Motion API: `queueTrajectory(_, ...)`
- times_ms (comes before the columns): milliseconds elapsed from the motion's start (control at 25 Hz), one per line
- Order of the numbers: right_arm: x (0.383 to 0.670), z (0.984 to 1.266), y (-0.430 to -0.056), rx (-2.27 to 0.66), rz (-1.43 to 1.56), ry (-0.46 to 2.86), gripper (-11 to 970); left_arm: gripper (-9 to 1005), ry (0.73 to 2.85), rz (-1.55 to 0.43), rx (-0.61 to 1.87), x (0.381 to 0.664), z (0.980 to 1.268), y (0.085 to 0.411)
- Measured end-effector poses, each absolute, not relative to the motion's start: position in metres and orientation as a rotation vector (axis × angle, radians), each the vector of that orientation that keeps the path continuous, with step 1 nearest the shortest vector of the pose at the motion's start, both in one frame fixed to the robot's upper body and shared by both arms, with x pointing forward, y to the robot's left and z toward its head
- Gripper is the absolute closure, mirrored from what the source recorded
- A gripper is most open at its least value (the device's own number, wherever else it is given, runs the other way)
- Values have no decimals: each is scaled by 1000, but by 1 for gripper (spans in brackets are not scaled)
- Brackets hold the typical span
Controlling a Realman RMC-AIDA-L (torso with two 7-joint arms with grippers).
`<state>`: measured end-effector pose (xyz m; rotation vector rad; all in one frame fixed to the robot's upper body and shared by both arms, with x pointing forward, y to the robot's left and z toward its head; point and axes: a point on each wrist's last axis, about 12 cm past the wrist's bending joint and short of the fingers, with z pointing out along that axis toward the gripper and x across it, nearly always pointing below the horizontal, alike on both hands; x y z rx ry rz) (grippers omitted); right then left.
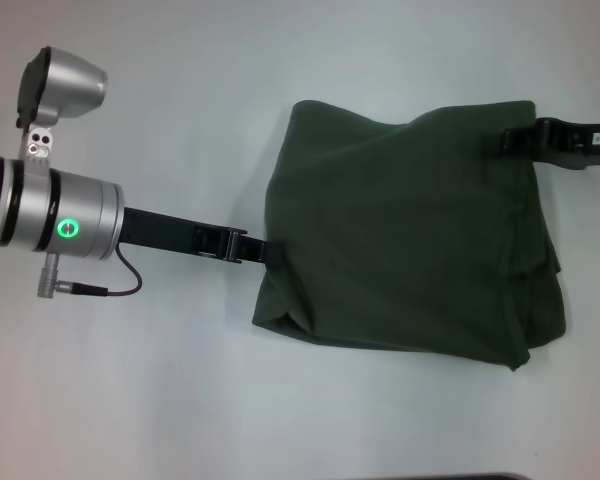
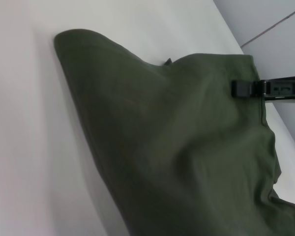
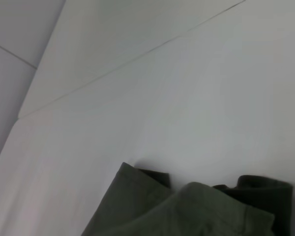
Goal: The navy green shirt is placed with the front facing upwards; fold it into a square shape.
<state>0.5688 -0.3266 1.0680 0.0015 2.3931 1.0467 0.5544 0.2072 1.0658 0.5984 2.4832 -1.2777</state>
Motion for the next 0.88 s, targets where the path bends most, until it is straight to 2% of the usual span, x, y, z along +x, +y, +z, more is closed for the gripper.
queueTrajectory(880,594,1083,-284,-162,1085,2393,801,990,2473,-1225,514,555,1070,242)
